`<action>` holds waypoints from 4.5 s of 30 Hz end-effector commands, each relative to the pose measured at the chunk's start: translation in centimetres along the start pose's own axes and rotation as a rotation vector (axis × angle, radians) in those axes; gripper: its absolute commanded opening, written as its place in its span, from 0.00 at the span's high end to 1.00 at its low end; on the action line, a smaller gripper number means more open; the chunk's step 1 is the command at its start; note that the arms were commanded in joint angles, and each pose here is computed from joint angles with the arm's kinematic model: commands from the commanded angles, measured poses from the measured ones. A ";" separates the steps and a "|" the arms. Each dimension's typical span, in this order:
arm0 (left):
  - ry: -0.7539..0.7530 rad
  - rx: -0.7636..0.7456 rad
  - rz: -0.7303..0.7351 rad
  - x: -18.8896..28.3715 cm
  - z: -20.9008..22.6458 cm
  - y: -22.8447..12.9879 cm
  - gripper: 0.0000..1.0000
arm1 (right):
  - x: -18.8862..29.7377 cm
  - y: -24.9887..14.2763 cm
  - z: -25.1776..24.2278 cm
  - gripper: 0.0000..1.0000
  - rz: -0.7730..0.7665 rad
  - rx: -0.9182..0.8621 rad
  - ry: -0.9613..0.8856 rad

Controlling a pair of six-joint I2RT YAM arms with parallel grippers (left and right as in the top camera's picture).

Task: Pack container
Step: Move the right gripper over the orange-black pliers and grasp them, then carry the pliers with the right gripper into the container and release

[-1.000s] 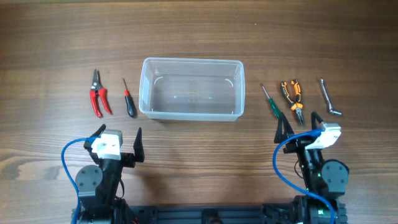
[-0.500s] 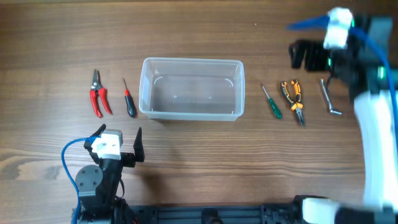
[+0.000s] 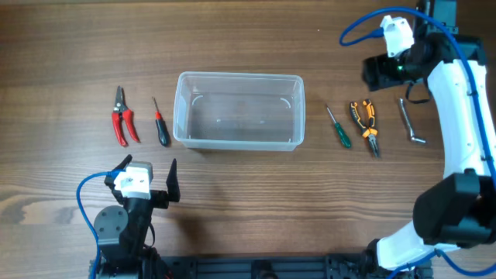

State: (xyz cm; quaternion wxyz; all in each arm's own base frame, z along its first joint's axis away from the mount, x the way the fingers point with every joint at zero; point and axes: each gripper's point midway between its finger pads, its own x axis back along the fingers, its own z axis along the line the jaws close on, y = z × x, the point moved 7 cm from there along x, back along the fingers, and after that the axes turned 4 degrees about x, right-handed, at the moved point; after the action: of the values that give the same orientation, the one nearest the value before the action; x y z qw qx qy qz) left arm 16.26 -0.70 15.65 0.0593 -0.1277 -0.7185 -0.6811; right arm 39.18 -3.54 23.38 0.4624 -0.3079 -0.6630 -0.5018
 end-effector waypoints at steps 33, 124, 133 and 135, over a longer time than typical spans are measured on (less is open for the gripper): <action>-0.018 -0.017 -0.004 0.0 -0.2 -0.1 0.00 | -12.4 -7.2 -0.3 0.45 0.347 -0.099 0.054; -0.018 -0.017 -0.004 0.0 -0.2 -0.1 0.00 | -0.6 8.2 30.9 0.96 -0.159 0.837 0.231; -0.018 -0.017 -0.004 0.0 -0.2 -0.1 0.00 | -9.4 3.0 31.5 0.96 0.038 0.846 0.292; -0.018 -0.017 -0.004 0.0 -0.2 -0.1 0.00 | -10.8 1.9 31.6 0.96 0.057 0.844 0.310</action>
State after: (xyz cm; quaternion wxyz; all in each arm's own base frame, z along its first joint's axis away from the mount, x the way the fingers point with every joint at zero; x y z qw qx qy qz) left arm 16.26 -0.70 15.65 0.0592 -0.1277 -0.7184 -0.6812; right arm 36.08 27.66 14.68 0.6323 -0.0214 -0.7447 -0.2124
